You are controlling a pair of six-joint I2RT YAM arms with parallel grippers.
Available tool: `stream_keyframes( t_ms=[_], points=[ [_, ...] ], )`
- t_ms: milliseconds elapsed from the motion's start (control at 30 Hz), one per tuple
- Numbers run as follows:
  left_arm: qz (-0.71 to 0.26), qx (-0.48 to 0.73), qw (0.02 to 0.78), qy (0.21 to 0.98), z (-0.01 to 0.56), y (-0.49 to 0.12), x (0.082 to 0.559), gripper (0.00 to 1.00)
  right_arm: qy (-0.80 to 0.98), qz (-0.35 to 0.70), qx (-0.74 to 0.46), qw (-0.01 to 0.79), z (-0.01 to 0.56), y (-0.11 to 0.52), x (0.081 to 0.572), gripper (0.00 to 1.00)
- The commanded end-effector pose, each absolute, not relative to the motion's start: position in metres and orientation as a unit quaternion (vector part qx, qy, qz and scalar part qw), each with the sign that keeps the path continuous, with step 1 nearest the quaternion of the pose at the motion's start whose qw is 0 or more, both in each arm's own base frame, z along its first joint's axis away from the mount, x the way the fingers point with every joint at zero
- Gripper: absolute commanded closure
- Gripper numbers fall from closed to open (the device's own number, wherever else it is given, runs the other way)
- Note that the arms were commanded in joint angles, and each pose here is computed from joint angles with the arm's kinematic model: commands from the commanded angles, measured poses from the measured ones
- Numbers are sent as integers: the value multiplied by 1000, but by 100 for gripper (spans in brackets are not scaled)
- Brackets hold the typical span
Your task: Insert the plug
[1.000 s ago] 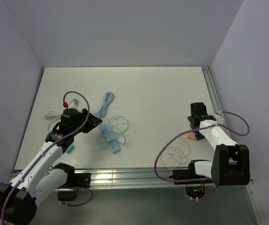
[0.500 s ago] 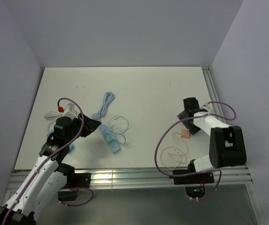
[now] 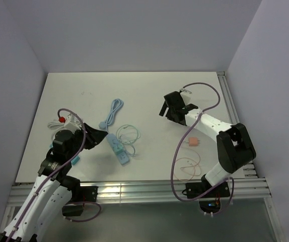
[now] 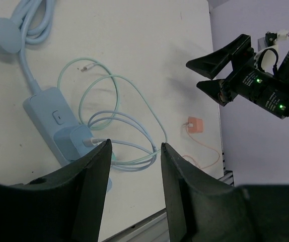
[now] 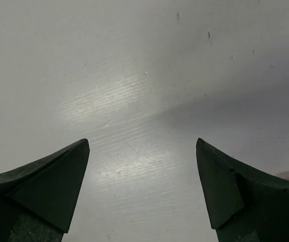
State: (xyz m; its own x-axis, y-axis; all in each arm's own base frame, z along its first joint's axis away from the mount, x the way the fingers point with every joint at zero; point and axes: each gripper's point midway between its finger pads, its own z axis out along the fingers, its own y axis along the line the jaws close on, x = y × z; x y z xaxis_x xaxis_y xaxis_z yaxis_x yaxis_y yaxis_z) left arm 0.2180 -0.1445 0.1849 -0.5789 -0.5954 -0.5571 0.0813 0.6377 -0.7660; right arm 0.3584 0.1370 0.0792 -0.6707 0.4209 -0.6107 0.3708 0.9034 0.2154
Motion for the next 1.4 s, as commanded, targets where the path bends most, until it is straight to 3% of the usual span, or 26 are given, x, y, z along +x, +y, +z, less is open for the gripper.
stream_keyframes(
  t_ms=[0,133,467,733,900,1367],
  points=[
    [-384,-153,464,784,208,-137,220,50,891,-9,220,397,116,118,367,7],
    [-385,-149,471,780,210,-137,221,48,874,-69,301,375,105,80,340,5],
    [-395,-136,458,785,204,-145,225,48,821,-66,479,304,59,25,298,7],
    [-392,-139,466,781,206,-141,220,47,817,-62,512,258,45,31,277,4],
    [-396,-137,469,778,210,-141,219,46,797,-85,521,294,55,15,272,4],
    [-406,-135,460,779,209,-146,218,46,781,-55,555,281,56,21,255,2]
  ],
)
